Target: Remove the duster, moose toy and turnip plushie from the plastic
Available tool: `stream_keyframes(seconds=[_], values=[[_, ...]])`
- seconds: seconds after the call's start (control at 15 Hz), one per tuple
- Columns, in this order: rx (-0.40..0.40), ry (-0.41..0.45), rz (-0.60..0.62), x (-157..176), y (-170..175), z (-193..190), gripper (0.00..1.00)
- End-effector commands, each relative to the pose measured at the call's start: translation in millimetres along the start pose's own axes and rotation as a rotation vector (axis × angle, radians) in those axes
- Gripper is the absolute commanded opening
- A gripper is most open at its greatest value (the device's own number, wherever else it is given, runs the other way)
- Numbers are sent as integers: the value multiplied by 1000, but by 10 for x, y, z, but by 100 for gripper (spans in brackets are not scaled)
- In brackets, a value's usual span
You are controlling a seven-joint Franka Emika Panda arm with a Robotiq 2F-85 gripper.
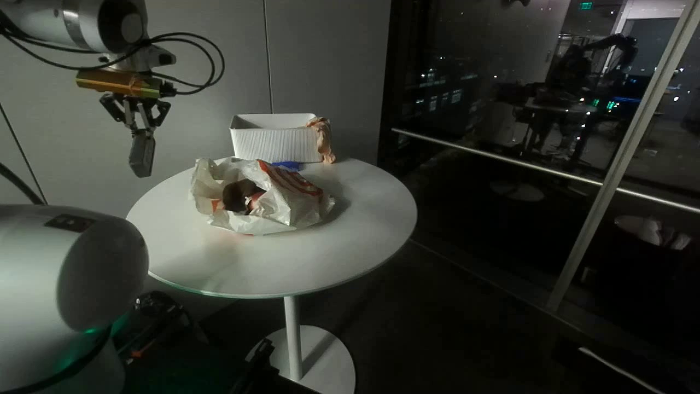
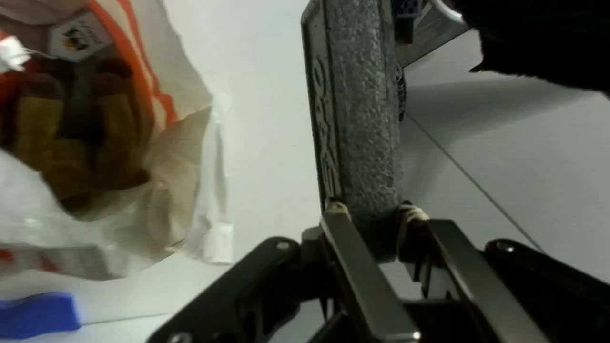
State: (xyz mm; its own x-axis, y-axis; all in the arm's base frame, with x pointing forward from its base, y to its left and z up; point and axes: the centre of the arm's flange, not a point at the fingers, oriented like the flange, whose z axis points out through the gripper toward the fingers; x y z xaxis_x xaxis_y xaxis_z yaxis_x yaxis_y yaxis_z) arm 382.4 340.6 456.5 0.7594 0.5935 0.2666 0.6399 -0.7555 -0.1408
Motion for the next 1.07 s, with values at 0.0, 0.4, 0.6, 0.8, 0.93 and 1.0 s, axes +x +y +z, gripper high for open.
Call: stream_keyframes(seconds=[0.0, 0.4, 0.6, 0.8, 0.93, 1.0], values=[[69, -116, -111, 188, -99, 629, 14], [6, -280, -172, 161, 149, 1489, 14], [17, -331, -164, 179, 262, 1614, 55], [2, -313, -157, 231, 341, 1420, 69], [-31, -271, -121, 278, 407, 1077, 85], [-52, -230, -88, 298, 447, 878, 92]])
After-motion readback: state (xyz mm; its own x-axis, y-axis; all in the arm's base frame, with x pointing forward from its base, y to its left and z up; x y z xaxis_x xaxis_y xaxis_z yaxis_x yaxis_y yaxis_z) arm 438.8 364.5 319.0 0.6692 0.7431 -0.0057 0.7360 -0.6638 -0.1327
